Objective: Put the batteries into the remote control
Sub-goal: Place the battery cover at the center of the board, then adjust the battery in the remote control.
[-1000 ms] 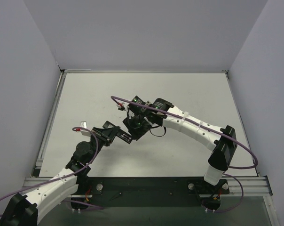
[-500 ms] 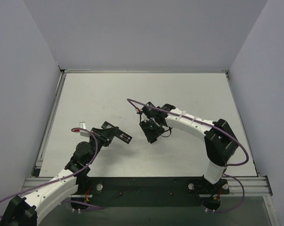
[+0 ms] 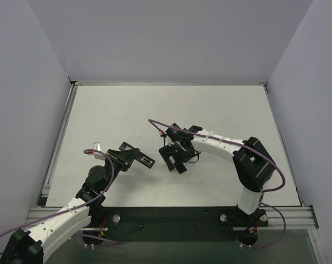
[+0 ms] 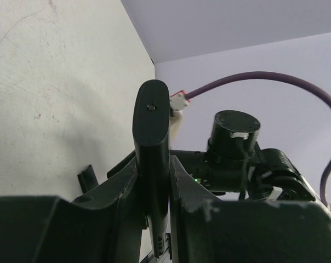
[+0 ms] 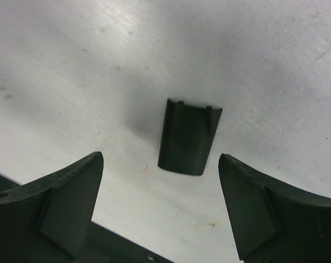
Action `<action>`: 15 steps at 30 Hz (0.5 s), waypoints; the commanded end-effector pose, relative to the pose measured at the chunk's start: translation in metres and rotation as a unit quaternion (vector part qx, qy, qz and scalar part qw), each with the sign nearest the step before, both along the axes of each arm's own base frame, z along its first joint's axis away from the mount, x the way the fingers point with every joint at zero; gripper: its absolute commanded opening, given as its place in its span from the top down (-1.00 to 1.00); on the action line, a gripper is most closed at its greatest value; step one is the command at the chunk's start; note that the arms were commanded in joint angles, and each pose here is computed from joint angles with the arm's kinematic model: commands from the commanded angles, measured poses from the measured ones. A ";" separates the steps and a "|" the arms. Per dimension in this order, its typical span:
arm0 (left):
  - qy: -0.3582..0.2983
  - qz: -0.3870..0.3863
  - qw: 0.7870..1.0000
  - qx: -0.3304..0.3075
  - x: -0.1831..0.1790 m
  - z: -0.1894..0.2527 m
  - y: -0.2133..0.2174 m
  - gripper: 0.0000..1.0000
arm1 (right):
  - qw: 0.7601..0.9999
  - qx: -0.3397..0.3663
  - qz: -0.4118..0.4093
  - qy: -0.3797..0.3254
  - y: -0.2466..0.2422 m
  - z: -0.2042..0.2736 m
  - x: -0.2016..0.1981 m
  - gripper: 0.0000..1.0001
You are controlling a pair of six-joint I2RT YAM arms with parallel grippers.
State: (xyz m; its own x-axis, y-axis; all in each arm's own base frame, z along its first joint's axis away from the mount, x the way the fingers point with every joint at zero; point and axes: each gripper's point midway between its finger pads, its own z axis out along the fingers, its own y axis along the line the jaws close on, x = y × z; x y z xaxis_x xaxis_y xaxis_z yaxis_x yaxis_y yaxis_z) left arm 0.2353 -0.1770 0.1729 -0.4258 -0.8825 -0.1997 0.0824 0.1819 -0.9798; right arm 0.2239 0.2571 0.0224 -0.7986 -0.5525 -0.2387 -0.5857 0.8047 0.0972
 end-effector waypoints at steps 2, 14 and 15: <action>0.011 -0.016 1.000 -0.006 -0.012 -0.027 0.000 1.00 | 0.988 0.147 -0.015 -0.033 0.019 0.083 0.002 -0.62; -0.028 -0.036 0.998 -0.045 -0.012 0.012 -0.008 1.00 | 0.852 0.523 0.009 0.023 0.076 0.215 -0.022 -0.58; -0.035 -0.038 0.997 -0.049 -0.012 0.018 -0.009 1.00 | 0.848 0.530 0.012 0.021 0.078 0.215 -0.022 -0.57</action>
State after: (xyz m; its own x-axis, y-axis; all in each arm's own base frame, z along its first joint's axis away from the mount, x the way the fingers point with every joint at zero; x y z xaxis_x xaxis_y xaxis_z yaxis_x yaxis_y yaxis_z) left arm 0.2310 -0.1836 0.1880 -0.4587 -0.8743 -0.1588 0.1184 0.1170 -0.9860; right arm 0.2170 0.3140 0.2122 -0.7805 -0.0982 -0.6173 -0.5905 0.4400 0.6766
